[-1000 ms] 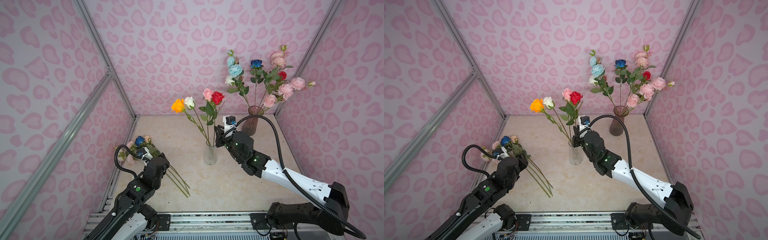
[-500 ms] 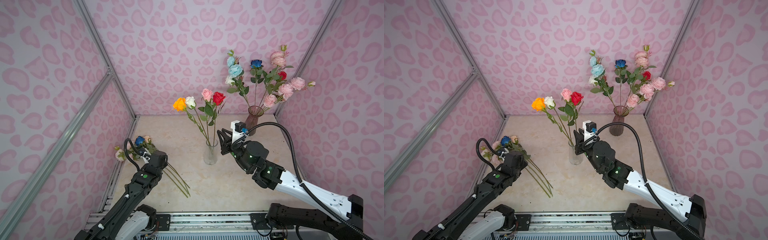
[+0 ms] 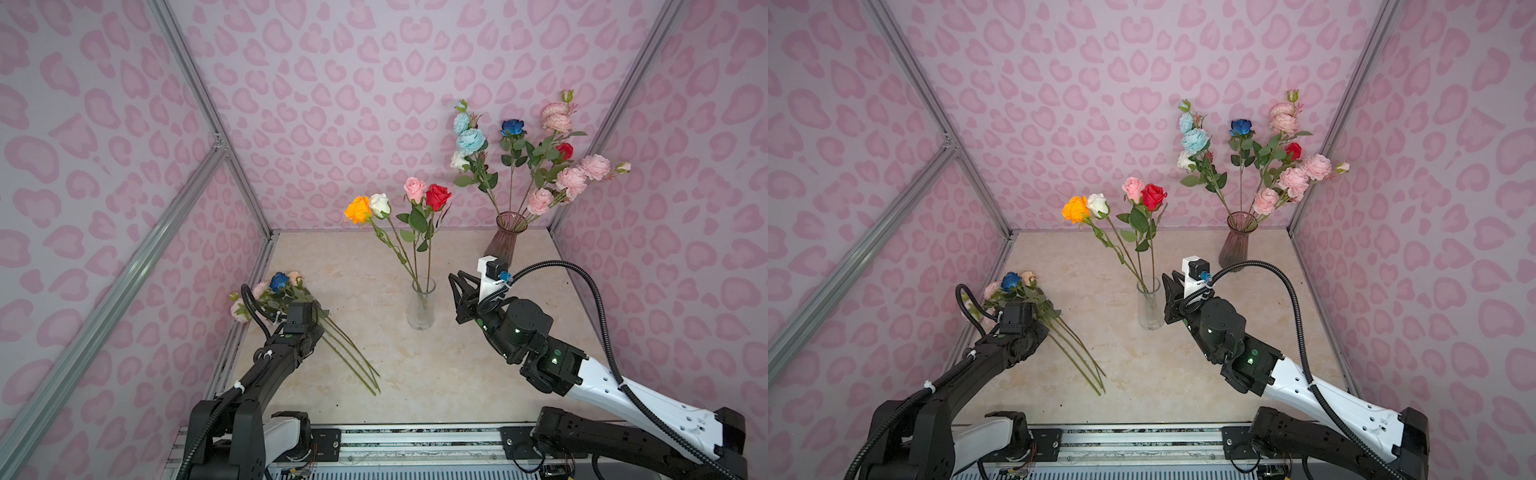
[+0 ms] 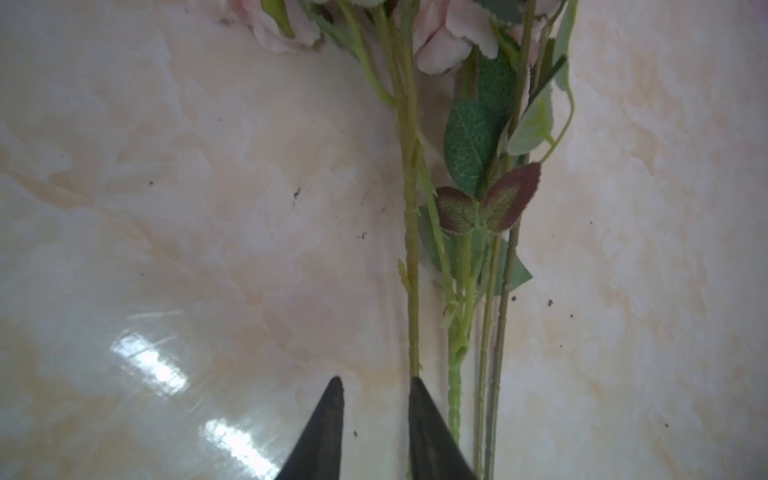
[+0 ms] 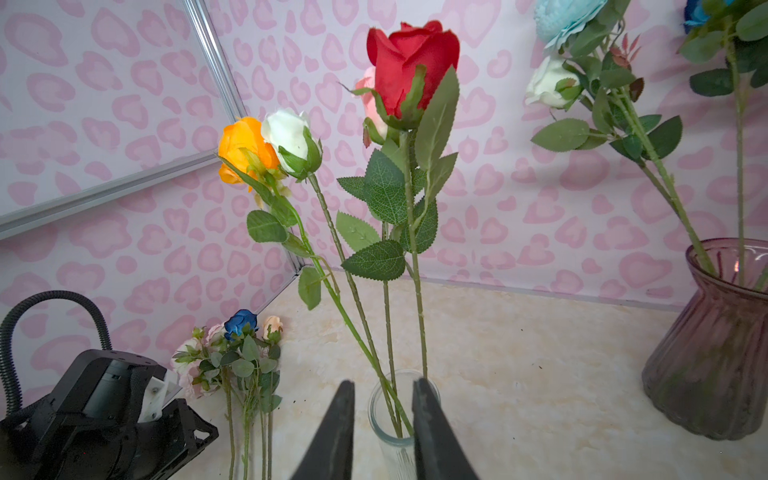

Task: Arrange the flowers into the vase
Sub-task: 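Lower the white rose into the clear glass cylinder with the right gripper, then open the right gripper and withdraw while the left gripper grasps the pink carnation stem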

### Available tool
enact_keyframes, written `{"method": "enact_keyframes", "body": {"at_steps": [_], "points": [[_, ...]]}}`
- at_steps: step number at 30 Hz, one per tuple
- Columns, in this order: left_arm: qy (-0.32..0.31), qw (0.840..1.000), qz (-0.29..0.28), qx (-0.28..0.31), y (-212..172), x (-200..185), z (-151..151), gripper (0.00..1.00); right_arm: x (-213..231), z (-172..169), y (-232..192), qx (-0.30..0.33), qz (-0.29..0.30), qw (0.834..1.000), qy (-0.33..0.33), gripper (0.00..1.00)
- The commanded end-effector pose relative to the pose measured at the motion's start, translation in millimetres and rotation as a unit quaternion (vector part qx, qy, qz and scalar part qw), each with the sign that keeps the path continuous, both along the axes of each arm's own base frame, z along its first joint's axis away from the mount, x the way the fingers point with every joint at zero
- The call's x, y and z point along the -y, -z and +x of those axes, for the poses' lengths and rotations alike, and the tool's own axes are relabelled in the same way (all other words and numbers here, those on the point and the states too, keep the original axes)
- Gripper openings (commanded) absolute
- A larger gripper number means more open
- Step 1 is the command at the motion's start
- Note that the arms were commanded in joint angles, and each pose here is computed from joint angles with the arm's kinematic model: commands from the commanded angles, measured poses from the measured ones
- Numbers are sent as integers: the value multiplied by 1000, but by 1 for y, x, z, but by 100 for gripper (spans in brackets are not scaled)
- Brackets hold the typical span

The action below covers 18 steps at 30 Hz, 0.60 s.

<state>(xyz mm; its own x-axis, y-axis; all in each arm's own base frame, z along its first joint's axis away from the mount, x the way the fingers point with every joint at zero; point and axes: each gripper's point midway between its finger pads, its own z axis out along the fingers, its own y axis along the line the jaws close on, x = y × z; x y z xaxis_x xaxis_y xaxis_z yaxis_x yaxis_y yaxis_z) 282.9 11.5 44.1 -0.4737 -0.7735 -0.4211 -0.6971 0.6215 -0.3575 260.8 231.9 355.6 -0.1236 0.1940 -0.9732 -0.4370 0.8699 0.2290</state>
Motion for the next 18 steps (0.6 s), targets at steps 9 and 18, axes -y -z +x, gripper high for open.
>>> {"method": "enact_keyframes", "body": {"at_steps": [9, 18], "points": [[20, 1000, -6, 13, 10, 5, 18, 31, 3, 2, 11, -5, -4, 1000, 12, 26], [14, 1000, -3, -8, 23, 2, 23, 25, 4, 2, 10, -4, -2, 1000, 13, 26]]}}
